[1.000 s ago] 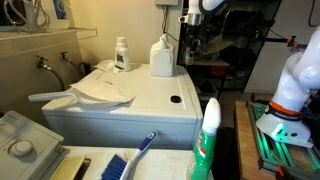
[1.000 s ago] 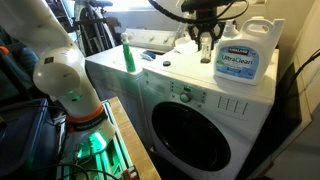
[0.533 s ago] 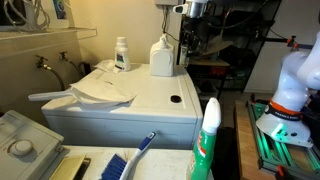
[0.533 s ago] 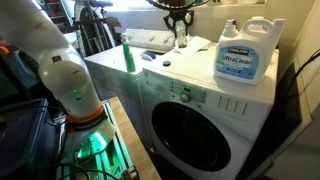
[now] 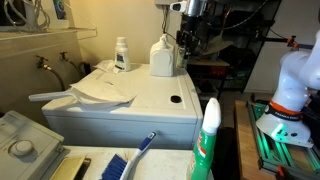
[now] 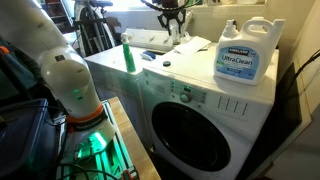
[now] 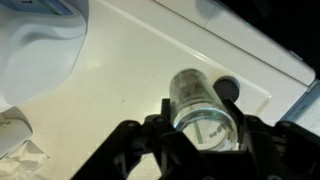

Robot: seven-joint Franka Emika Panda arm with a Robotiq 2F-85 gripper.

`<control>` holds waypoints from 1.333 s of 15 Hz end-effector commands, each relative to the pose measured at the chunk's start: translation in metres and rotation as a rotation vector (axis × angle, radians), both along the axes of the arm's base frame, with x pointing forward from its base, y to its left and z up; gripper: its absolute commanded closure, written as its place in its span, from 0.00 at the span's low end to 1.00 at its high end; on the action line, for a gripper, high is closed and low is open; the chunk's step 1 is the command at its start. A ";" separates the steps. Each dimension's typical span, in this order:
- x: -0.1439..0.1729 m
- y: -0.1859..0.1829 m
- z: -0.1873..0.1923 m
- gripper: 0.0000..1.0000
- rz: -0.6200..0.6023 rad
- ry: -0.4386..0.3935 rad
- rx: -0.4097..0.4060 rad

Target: Move the jar to the left side of the machine

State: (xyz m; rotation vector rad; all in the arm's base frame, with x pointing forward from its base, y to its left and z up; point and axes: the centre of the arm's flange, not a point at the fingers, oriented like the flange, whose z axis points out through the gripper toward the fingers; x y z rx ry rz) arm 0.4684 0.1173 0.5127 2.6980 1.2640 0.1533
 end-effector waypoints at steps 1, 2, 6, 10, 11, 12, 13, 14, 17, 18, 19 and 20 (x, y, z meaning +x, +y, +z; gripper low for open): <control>0.000 0.000 0.000 0.72 0.000 0.000 0.000; 0.007 0.011 -0.005 0.72 -0.012 0.009 0.001; 0.053 0.078 0.001 0.72 -0.034 -0.029 0.038; 0.106 0.123 0.010 0.72 -0.080 -0.043 0.025; 0.121 0.124 0.009 0.72 -0.119 -0.049 0.016; 0.132 0.124 0.007 0.72 -0.151 -0.048 0.016; 0.136 0.121 0.006 0.72 -0.140 -0.044 0.024; 0.105 0.115 -0.001 0.47 -0.111 -0.058 0.038; 0.127 0.115 -0.006 0.47 -0.123 -0.049 0.045; 0.135 0.121 -0.012 0.72 -0.191 -0.027 0.052; 0.150 0.123 -0.019 0.72 -0.289 -0.041 0.058; 0.162 0.124 -0.024 0.72 -0.337 -0.055 0.071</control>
